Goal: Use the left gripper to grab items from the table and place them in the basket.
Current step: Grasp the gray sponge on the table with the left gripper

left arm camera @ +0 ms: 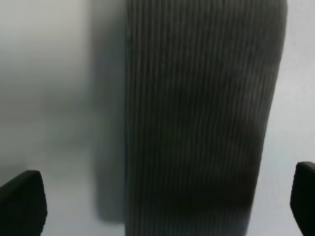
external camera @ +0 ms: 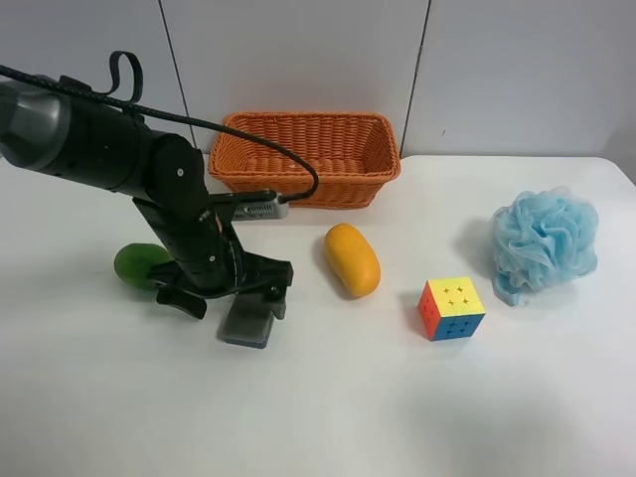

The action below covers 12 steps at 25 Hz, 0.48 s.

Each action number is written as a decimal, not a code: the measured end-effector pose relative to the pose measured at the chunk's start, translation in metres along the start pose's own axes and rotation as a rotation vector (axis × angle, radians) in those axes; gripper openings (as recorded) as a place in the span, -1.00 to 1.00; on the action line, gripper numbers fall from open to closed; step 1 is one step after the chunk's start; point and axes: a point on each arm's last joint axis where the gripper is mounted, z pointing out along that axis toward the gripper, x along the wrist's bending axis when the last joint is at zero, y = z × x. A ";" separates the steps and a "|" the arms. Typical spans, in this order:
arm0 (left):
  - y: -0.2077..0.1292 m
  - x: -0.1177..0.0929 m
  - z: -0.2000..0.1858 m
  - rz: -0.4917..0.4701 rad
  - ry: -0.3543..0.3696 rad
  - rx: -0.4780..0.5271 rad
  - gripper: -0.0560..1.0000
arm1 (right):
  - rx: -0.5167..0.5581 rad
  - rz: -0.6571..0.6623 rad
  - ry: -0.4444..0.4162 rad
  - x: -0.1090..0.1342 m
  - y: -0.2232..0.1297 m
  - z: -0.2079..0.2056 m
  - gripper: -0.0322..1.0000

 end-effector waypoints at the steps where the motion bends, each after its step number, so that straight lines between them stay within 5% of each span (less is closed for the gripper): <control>1: 0.000 0.000 0.002 -0.002 0.000 0.001 0.99 | 0.000 0.000 0.000 0.000 0.000 0.000 0.98; 12: 0.002 0.000 0.012 0.004 0.001 -0.004 0.86 | 0.000 0.000 0.000 0.000 0.000 0.000 0.98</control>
